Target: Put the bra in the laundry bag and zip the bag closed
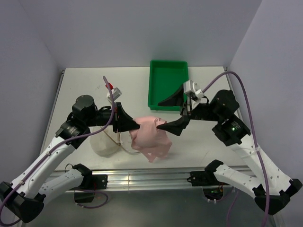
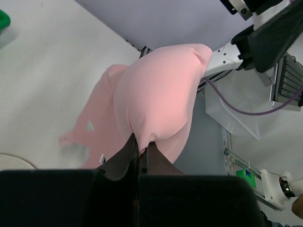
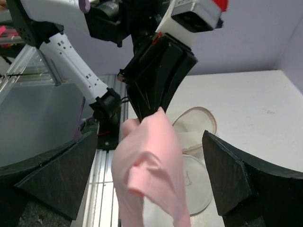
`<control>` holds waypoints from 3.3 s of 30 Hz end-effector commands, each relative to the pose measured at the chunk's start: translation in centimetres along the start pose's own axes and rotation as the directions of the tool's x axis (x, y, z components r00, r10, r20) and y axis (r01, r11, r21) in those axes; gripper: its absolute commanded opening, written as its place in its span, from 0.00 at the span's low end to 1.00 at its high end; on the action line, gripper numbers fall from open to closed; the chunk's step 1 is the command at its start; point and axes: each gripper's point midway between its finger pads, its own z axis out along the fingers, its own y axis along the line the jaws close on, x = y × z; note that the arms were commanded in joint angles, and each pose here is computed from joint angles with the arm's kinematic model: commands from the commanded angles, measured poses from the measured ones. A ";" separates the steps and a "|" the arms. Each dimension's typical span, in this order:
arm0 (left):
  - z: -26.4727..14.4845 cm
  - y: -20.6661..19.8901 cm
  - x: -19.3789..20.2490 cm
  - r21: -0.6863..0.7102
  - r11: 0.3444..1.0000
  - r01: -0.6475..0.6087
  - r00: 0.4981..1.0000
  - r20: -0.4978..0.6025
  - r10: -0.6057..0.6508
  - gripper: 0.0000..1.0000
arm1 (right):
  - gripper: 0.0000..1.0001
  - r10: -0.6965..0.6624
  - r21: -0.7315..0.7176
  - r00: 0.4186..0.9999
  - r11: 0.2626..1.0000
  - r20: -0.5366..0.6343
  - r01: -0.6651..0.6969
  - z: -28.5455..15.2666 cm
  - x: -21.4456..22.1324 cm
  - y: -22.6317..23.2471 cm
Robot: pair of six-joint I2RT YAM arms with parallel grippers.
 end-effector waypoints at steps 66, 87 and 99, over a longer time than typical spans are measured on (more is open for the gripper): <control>0.2 0.0 1.1 -0.044 0.985 -0.167 0.973 -0.169 0.157 0.00 | 0.28 0.250 -0.096 0.860 0.942 -0.445 -0.323 5.4 14.0 4.7; -15.7 17.0 -0.1 -0.945 0.220 0.244 0.967 0.255 0.023 0.57 | 0.00 0.380 0.420 0.924 0.832 0.041 -0.361 4.8 7.5 -4.3; -18.3 23.7 4.3 -0.939 0.006 0.344 0.935 0.342 -0.092 0.68 | 0.00 0.370 0.367 0.898 0.822 0.236 -0.435 7.5 3.6 -6.0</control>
